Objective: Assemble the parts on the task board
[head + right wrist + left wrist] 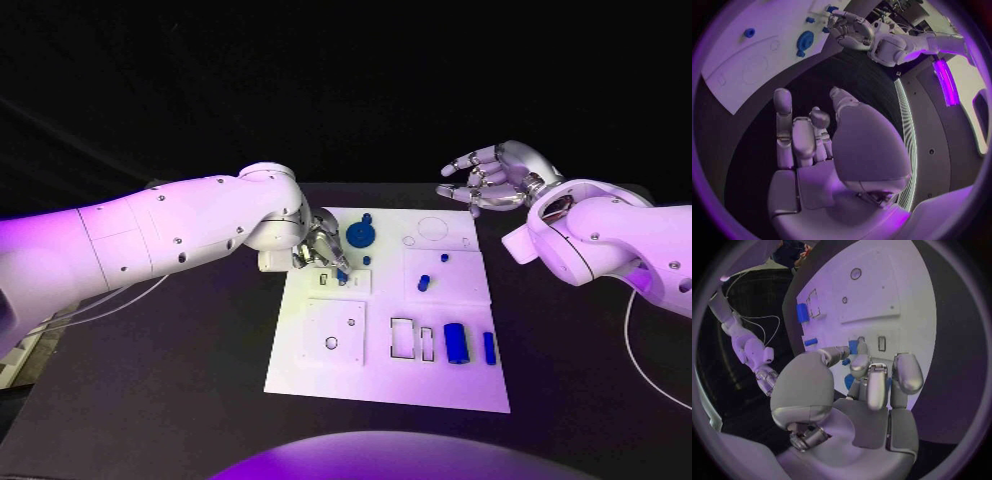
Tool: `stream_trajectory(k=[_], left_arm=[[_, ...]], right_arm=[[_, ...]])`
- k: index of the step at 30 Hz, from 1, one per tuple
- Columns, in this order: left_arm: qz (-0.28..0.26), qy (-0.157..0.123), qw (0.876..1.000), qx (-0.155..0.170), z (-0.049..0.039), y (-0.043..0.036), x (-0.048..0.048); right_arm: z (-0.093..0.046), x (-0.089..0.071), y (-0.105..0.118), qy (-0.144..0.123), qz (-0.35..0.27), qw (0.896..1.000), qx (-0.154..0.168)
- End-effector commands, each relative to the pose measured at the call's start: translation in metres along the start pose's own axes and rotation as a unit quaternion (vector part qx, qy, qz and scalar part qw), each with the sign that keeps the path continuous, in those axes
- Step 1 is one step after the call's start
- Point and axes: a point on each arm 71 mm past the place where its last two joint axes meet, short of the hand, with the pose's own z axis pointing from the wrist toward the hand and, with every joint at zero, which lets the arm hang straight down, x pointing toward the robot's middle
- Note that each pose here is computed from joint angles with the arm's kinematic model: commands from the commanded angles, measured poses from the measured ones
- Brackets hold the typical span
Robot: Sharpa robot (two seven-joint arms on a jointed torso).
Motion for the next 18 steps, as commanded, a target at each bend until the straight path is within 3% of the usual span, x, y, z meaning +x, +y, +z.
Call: stream_trajectory(k=[1, 18], left_arm=[[0.013, 0.002, 1.000, 0.000, 0.0000, -0.0012, 0.0008], [0.020, 0.012, 1.000, -0.006, 0.0006, 0.0008, 0.0015]], right_arm=[[0.0004, -0.0024, 0.0020, -0.018, 0.033, 0.999, -0.016], [0.0020, -0.0056, 0.0055, -0.038, 0.088, 0.994, -0.050]])
